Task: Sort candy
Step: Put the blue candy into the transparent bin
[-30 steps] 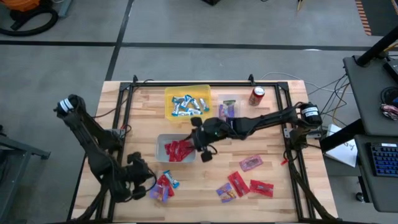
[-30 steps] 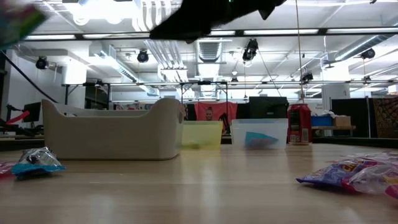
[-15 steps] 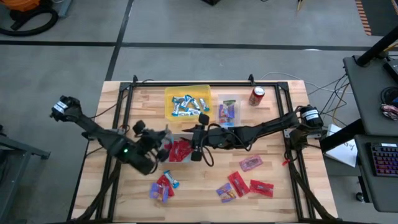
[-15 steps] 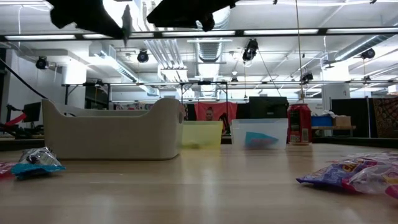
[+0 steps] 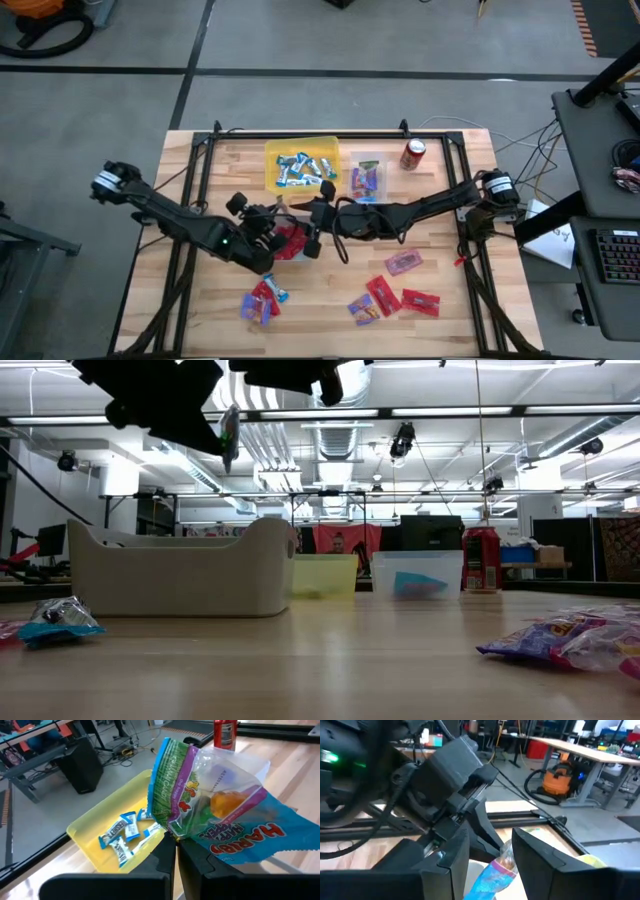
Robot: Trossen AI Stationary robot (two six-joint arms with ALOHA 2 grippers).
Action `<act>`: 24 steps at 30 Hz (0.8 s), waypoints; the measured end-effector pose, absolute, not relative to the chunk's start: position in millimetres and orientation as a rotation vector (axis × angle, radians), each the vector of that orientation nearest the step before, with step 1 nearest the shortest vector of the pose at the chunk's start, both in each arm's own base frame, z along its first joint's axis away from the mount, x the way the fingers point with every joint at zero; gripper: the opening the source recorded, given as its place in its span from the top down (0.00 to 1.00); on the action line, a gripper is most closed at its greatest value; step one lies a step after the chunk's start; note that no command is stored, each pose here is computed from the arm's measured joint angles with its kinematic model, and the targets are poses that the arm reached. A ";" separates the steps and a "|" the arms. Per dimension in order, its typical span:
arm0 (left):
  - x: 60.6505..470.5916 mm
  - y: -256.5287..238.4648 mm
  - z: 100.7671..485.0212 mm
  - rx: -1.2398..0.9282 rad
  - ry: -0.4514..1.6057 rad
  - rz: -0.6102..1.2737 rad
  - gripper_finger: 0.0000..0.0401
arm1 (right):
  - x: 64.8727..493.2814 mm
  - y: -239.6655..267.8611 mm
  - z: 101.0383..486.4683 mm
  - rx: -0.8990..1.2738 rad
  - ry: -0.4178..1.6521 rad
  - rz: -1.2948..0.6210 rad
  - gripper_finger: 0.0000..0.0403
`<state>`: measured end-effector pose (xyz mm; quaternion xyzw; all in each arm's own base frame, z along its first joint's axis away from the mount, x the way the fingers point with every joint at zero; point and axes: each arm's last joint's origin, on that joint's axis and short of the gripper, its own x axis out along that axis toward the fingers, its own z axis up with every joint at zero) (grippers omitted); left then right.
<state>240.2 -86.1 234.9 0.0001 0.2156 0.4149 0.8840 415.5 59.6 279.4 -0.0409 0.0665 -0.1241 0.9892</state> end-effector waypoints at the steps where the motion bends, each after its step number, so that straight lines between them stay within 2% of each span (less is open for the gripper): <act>1: 241.8 -86.8 234.1 -0.002 0.443 0.863 1.00 | 415.7 59.1 278.4 -0.074 0.140 -0.251 0.65; 17: 259.5 -94.2 245.1 -0.026 0.322 0.818 1.00 | 414.4 56.5 269.4 -0.005 0.212 -0.297 0.68; 20: 259.7 -94.4 245.3 -0.016 0.325 0.815 1.00 | 413.8 56.1 267.8 -0.012 0.229 -0.311 0.73; 24: 259.6 -94.7 245.4 -0.017 0.324 0.814 1.00 | 413.8 55.8 267.6 -0.013 0.231 -0.314 0.89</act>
